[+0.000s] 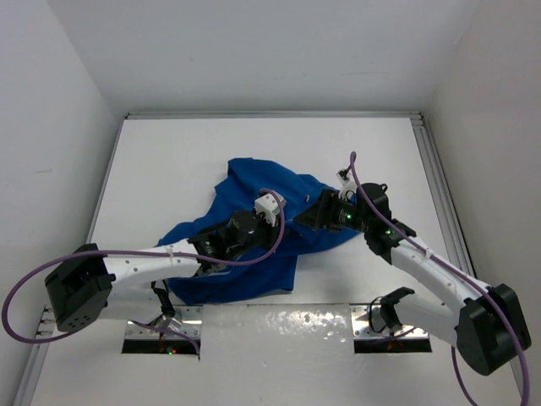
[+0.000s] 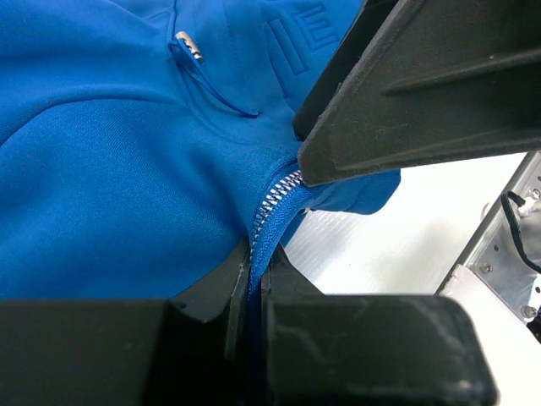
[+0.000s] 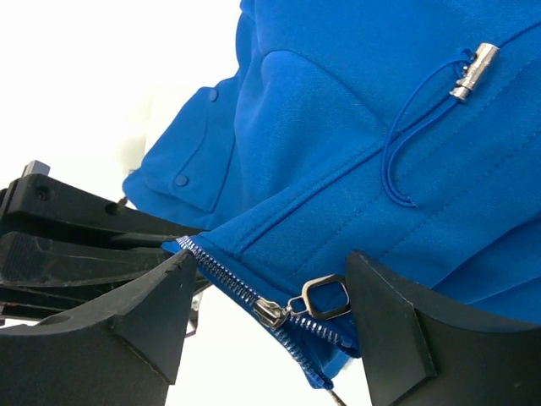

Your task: Zip up the jacket

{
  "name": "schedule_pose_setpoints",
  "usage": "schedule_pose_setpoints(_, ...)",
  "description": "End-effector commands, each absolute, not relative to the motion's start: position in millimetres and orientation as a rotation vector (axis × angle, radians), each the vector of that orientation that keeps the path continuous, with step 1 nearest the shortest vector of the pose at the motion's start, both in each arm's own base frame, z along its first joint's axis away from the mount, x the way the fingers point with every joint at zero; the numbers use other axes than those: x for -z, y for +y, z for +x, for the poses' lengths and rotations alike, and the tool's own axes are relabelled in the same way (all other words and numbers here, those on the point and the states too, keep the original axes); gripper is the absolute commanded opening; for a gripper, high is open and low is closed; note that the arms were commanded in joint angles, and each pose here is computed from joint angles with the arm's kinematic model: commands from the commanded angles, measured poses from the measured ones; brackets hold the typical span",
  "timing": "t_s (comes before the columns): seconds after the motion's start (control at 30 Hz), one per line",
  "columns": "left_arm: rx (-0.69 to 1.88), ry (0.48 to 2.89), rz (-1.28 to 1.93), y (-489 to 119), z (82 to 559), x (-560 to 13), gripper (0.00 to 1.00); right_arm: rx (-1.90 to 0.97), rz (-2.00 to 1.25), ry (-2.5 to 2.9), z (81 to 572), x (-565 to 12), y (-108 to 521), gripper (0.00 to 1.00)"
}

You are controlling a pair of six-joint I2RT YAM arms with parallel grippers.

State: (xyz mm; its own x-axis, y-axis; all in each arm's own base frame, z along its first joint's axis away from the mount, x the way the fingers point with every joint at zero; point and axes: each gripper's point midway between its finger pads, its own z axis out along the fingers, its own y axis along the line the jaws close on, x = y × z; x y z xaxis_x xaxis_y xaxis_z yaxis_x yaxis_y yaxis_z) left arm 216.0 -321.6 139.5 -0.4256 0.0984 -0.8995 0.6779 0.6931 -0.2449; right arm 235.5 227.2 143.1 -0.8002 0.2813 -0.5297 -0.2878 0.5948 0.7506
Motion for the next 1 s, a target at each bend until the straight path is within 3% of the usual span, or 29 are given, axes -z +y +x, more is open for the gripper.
schedule_pose_setpoints(0.0,0.811,1.821,0.588,-333,217,-174,0.0,-1.249,-0.009,2.156,236,-150,234,0.71)
schedule_pose_setpoints(0.43,0.801,1.829,0.574,-329,218,-171,0.0,-1.339,-0.024,1.998,228,-191,235,0.6)
schedule_pose_setpoints(0.7,0.815,1.811,0.57,-330,217,-178,0.0,-1.296,0.007,2.044,229,-176,230,0.54)
schedule_pose_setpoints(0.83,0.807,1.813,0.576,-329,217,-179,0.0,-1.257,0.012,2.069,230,-167,227,0.54)
schedule_pose_setpoints(0.97,0.82,1.796,0.572,-329,216,-184,0.0,-1.192,0.015,2.092,230,-157,219,0.62)
